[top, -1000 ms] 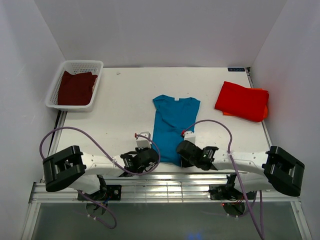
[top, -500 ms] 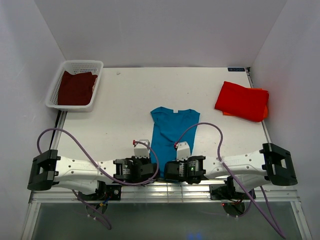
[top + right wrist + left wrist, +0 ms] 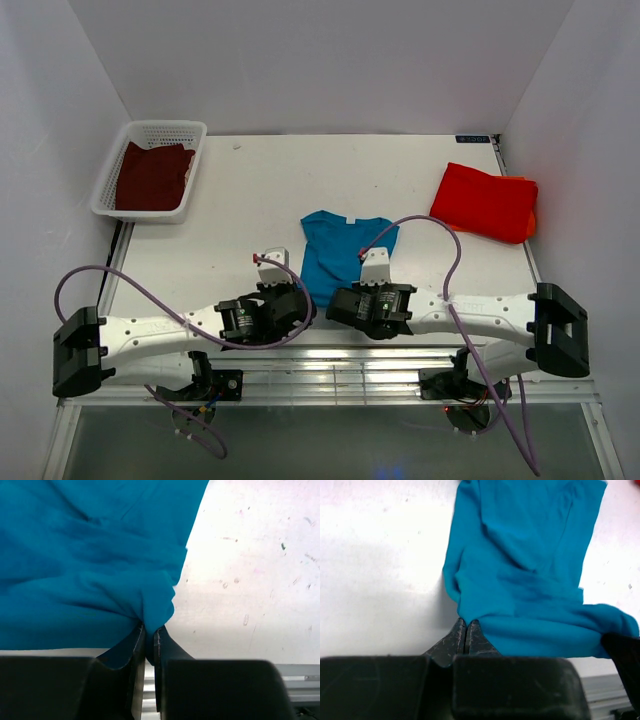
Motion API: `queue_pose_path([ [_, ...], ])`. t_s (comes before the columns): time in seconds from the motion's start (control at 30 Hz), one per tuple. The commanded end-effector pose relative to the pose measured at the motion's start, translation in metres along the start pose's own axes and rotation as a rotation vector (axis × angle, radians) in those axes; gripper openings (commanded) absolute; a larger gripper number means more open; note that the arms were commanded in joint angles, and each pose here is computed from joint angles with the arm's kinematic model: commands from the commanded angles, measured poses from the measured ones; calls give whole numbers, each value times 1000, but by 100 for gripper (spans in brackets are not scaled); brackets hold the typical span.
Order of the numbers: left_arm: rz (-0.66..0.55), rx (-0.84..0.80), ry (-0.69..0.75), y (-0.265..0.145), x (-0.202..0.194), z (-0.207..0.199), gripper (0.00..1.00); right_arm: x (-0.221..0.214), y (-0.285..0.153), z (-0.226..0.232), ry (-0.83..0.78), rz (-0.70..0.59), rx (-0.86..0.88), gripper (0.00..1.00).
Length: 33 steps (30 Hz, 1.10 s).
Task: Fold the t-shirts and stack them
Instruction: Fold the tshirt
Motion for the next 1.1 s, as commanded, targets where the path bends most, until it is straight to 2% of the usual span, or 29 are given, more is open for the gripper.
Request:
queue_pose_path([
  [0.0, -100, -76, -18, 19, 28, -11, 0, 36, 10, -11, -16, -114, -57, 8],
  [0.4, -133, -175, 48, 82, 72, -41, 0, 89, 40, -20, -25, -182, -73, 8],
  [0.7, -156, -149, 26, 114, 97, -37, 0, 123, 56, -29, -12, -224, -99, 8],
  [1.07, -78, -122, 19, 175, 98, -32, 0, 148, 113, -35, -58, -187, -117, 8],
])
Point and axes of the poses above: each gripper's point midway between its finger pads, its own y axis out along the fingers, its own z axis along the line the jaws close on, x = y × z, the point moved 4 cm from there along -y, back along the fingers, and after that the axes turned 3 degrees about y, right-handed, at the moved point
